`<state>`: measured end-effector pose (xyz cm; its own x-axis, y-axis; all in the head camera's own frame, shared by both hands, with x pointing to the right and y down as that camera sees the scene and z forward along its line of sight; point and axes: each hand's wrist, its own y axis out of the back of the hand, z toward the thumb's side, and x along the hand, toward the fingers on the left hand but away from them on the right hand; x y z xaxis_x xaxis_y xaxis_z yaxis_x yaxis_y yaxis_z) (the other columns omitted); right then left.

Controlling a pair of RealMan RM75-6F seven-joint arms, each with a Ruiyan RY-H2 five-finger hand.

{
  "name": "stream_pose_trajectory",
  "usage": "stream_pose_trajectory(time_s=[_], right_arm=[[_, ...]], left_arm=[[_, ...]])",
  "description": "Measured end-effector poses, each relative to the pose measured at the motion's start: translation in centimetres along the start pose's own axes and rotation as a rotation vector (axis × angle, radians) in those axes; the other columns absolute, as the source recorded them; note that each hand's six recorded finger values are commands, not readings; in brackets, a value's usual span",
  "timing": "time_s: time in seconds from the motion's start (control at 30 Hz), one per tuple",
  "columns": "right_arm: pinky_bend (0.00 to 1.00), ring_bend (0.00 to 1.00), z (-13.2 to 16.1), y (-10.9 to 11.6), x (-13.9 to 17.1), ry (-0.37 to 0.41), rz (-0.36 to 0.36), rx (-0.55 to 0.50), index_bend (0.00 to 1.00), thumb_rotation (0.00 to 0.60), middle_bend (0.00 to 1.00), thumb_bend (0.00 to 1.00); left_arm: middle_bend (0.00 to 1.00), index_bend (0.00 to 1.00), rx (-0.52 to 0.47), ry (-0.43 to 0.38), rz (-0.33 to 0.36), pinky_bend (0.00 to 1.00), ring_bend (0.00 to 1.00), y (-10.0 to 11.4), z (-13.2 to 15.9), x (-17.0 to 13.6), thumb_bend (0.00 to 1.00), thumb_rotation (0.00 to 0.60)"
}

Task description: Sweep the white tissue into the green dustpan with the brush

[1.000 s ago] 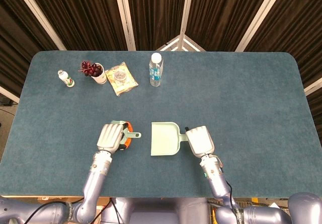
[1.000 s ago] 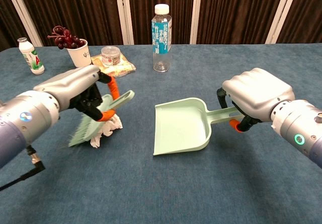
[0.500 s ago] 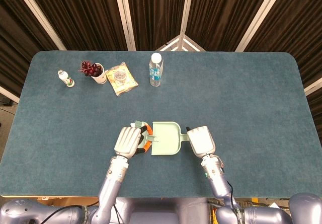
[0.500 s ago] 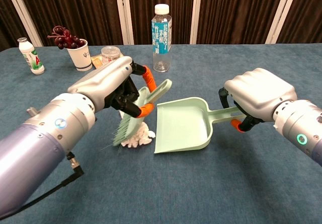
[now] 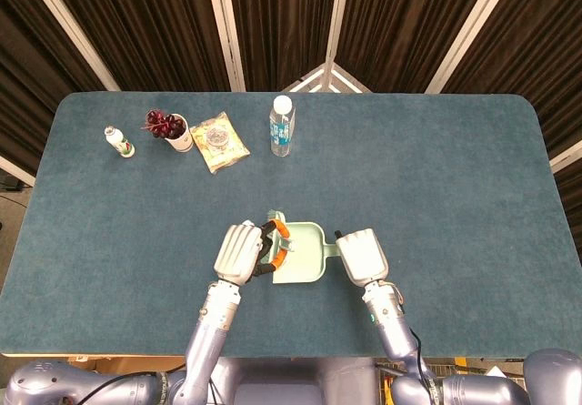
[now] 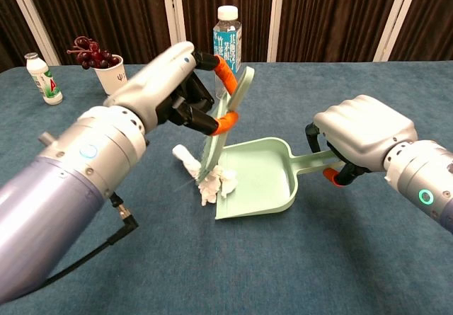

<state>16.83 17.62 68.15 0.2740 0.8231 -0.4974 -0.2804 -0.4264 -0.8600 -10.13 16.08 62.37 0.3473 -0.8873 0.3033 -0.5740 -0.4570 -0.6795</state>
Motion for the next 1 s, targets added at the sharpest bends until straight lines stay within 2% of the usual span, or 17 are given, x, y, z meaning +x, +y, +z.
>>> stream_pose_trajectory(time_s=[0.17,0.33,0.5,0.73,1.0], right_arm=[[0.86,0.80,0.0,0.3,-0.1,-0.004,0.003,0.000,0.60,0.600,0.82,0.46],[0.86,0.80,0.1,0.1,0.2,-0.001,0.010,0.002,0.60,0.600,0.82,0.46],[0.86,0.80,0.3,-0.1,0.2,0.002,0.014,0.000,0.60,0.600,0.82,0.46],[0.86,0.80,0.1,-0.5,-0.2,-0.004,0.023,0.003,0.60,0.600,0.82,0.46],[0.86,0.80,-0.8,-1.3,-0.4,-0.021,0.035,-0.001,0.60,0.600,0.82,0.46]], left_arm=[[1.00,0.79,0.022,0.003,0.009,1.00,1.00,2.2,-0.9,0.0,0.67,0.600],[1.00,0.79,0.083,0.028,0.015,1.00,1.00,4.2,-3.0,0.1,0.67,0.600],[1.00,0.79,0.148,0.046,0.014,1.00,1.00,5.2,-4.8,0.5,0.67,0.600],[1.00,0.79,0.203,0.090,-0.021,1.00,1.00,4.2,-7.0,0.9,0.67,0.600],[1.00,0.79,0.217,0.092,-0.065,1.00,1.00,1.8,-6.8,0.5,0.67,0.600]])
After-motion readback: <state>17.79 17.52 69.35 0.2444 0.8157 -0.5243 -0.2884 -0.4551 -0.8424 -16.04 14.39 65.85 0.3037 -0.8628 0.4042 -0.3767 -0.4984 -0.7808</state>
